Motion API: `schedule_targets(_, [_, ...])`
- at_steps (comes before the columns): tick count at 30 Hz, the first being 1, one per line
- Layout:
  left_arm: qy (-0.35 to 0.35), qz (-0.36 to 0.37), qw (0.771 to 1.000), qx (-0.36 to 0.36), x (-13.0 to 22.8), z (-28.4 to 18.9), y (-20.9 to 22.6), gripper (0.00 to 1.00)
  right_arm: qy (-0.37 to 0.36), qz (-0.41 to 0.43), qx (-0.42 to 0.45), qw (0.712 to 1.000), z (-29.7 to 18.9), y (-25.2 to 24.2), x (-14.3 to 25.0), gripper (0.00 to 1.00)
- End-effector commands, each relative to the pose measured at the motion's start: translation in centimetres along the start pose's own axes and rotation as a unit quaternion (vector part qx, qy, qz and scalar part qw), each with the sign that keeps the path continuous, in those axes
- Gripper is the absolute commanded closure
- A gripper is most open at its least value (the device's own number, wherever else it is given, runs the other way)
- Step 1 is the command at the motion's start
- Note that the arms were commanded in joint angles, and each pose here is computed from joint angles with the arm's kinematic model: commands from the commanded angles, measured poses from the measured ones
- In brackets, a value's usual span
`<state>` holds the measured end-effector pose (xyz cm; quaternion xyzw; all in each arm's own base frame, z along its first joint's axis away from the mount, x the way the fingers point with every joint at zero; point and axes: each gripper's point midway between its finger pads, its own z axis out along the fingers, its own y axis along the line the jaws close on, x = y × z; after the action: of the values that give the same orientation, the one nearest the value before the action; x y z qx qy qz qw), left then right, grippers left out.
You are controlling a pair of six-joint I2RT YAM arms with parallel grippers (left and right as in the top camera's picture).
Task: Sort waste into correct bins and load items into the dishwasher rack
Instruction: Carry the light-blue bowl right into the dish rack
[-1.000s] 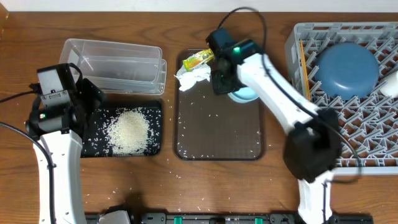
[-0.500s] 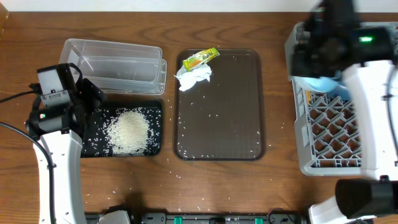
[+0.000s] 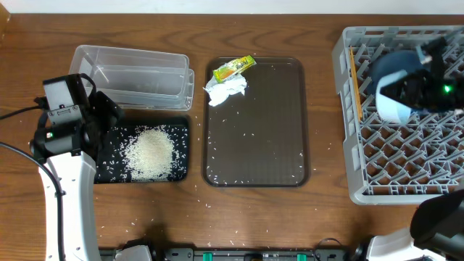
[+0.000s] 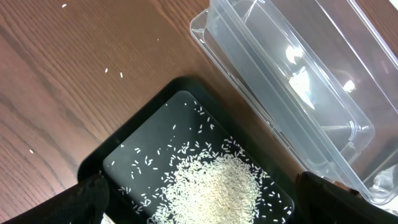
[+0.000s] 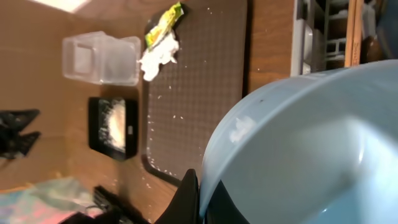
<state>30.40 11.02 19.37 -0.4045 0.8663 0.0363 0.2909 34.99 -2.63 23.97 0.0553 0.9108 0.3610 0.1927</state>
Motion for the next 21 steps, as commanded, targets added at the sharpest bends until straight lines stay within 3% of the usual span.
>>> schedule_targets(1, [-0.008,-0.003,1.0,-0.008,-0.5,0.0,0.2,0.02,-0.034,-0.013,-0.072,0.997,-0.3,-0.1,0.2,0.99])
schedule_targets(10, [-0.008,-0.003,1.0,-0.008,-0.5,0.0,0.2,0.02,-0.106,0.017,-0.141,0.984,0.6,-4.5,1.2,0.99])
schedule_targets(15, [-0.008,-0.003,1.0,-0.008,-0.5,0.0,0.2,0.02,-0.143,0.013,-0.199,0.97,0.5,-4.0,0.9,0.99])
schedule_targets(21, [-0.008,-0.003,1.0,-0.008,-0.5,0.0,0.2,0.02,-0.142,0.018,-0.2,0.969,1.0,-4.4,1.2,0.99])
